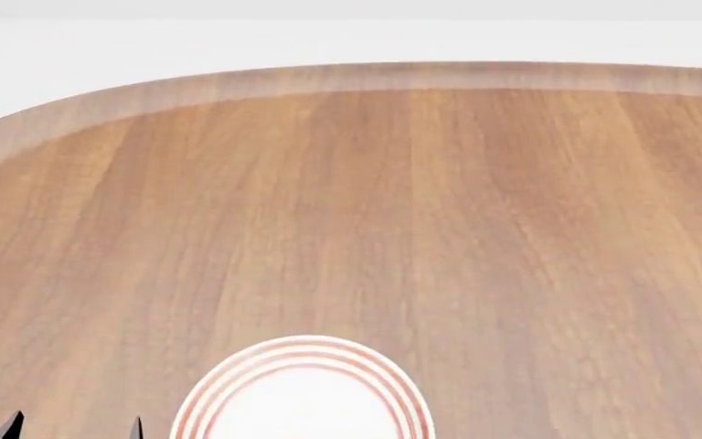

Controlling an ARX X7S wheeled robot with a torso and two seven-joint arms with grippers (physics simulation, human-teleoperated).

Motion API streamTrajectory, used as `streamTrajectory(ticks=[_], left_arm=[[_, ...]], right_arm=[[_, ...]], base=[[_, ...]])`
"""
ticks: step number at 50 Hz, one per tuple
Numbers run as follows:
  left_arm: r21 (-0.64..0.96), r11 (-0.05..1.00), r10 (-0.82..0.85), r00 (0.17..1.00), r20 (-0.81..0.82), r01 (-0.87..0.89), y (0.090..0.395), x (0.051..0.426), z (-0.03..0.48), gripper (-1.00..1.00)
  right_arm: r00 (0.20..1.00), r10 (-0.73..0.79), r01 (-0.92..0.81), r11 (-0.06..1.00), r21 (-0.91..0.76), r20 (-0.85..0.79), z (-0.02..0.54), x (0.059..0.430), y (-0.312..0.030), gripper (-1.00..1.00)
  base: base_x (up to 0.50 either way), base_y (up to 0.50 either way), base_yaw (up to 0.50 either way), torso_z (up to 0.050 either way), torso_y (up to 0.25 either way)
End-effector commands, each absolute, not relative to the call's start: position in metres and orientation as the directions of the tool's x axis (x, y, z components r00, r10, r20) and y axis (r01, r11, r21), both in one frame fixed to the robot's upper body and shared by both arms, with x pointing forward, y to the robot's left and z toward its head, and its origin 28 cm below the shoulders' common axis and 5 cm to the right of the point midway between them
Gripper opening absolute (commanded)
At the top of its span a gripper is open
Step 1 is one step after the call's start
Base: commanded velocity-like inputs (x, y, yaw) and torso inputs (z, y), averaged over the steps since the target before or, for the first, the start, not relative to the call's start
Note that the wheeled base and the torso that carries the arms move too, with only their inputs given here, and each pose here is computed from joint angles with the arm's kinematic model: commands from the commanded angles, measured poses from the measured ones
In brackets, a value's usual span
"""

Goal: Put the red mug on the left plate.

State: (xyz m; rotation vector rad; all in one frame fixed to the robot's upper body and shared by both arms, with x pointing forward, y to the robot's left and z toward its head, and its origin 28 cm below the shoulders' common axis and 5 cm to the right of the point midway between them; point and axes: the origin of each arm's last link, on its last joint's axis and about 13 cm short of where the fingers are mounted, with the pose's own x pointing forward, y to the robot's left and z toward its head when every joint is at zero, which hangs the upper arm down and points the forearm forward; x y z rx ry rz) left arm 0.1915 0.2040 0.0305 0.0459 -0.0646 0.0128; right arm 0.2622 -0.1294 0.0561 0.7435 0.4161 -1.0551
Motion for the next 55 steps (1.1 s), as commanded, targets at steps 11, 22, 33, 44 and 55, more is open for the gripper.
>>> streamTrajectory(ticks=[11, 22, 33, 44, 55], left_arm=[[0.047, 0.999, 0.009, 0.998, 0.065, -0.013, 0.204, 0.192, 0.030, 1.00], [0.046, 0.999, 0.010, 0.998, 0.066, -0.013, 0.204, 0.191, 0.031, 1.00], [0.045, 0.999, 0.010, 0.998, 0.068, -0.013, 0.204, 0.190, 0.032, 1.00], [0.045, 0.999, 0.012, 0.997, 0.070, -0.015, 0.205, 0.191, 0.032, 1.00], [0.044, 0.999, 0.009, 0.997, 0.076, -0.013, 0.205, 0.190, 0.033, 1.00]], right_arm=[[0.425, -0.628, 0.904, 0.267, 0.333, -0.652, 0.048, 0.263, -0.133, 1.00], [0.444, -0.630, 0.895, 0.282, 0.345, -0.637, 0.053, 0.262, -0.131, -1.00], [0.497, -0.638, 0.866, 0.322, 0.382, -0.589, 0.066, 0.254, -0.124, -1.00], [0.635, -0.633, 0.769, 0.459, 0.446, -0.444, 0.090, 0.239, -0.107, -1.00], [0.834, -0.501, 0.543, 0.667, 0.509, -0.233, 0.110, 0.222, -0.082, -1.00]], base=[[0.00, 0.00, 0.00, 0.000, 0.000], [0.00, 0.00, 0.00, 0.000, 0.000], [0.00, 0.00, 0.00, 0.000, 0.000], [0.00, 0.00, 0.00, 0.000, 0.000], [0.00, 0.00, 0.00, 0.000, 0.000]])
